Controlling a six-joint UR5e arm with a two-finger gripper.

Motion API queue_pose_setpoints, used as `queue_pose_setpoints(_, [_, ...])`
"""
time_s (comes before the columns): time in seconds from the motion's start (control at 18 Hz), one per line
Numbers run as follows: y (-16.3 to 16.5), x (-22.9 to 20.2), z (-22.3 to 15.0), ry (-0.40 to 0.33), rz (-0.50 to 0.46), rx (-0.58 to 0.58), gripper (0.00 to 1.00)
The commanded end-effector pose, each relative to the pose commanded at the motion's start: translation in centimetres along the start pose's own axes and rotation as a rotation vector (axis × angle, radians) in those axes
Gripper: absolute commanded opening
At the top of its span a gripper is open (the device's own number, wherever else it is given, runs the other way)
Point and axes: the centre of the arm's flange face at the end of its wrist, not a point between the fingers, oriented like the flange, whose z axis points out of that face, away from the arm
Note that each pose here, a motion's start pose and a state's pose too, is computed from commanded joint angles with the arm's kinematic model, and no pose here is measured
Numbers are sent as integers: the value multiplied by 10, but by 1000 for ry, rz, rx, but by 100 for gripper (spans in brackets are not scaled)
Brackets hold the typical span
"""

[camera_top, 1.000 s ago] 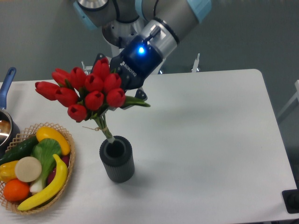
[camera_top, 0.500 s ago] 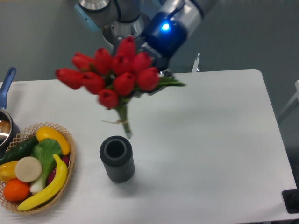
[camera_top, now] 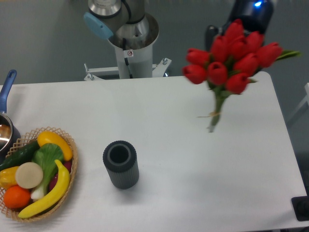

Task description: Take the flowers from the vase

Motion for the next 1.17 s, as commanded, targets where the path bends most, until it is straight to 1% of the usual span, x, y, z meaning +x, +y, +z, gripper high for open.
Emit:
queue_pose_setpoints(0.11, [13,-13,0,-5,10,-7,44])
queue_pose_setpoints(0.22, [21,-19,4,-2,-1,-11,44])
queue_pose_setpoints(0.39, [25,-26,-4,-18,-10,-11,44])
queue_pose_setpoints(0.67, [27,-28,-7,-26,-15,-13,44])
queue_pose_setpoints(0.78, [37,-27,-5,-21,-24,-18,44])
queue_pose_setpoints(1.17, [44,-31,-10,-31,-34,-20,44])
